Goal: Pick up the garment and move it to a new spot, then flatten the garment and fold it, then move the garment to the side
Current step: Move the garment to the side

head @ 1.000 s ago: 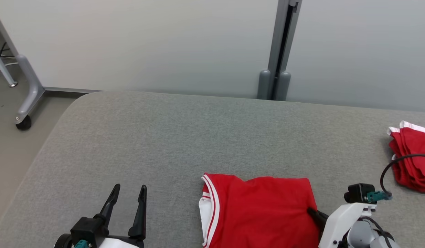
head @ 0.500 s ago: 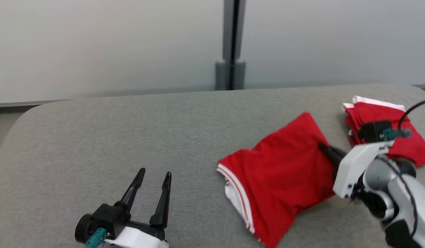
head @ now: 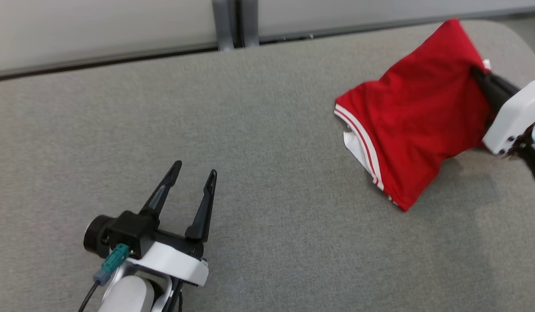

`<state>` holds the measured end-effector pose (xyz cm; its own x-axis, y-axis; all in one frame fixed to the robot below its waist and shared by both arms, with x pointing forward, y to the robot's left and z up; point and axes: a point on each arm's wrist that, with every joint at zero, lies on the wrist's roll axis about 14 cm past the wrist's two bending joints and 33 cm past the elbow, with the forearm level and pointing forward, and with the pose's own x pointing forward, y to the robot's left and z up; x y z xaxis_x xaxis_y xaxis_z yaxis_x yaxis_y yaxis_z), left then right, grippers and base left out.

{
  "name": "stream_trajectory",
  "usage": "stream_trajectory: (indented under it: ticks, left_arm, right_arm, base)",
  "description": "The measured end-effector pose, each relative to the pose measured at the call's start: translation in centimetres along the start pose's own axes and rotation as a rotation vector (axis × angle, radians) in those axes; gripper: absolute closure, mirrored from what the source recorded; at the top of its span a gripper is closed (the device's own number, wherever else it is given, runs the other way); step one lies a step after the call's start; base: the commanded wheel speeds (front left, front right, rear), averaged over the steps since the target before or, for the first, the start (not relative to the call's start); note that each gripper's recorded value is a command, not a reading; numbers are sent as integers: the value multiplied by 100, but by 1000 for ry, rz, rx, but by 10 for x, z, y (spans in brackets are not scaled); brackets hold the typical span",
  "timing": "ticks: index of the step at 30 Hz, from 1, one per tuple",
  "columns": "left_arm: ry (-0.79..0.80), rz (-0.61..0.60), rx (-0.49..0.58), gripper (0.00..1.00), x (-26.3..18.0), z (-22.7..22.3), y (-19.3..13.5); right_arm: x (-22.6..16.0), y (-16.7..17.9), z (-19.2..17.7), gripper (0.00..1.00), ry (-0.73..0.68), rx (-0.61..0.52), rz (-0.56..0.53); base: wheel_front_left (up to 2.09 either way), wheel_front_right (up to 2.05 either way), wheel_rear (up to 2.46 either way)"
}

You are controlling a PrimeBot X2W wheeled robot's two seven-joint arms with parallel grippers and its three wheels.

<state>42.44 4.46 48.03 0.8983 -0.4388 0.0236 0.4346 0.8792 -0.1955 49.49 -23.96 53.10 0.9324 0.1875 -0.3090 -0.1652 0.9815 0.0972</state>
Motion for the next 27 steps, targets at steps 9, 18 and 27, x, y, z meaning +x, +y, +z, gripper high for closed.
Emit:
stream_trajectory:
  ticks: [9, 18, 27]
  left_arm:
    - [103, -66, -25, 0, 30, -46, -1]
    - [135, -57, -47, 0, 39, -65, 9]
    - [122, 20, -61, 0, 26, -62, 26]
  right_arm:
    - [9, -83, -25, 100, 50, 27, -201]
    - [14, -134, -80, 58, 213, -5, -375]
    - [26, -148, -91, 0, 286, -71, -454]
  base:
    - [0, 0, 0]
    - [0, 0, 0]
    - [0, 0, 0]
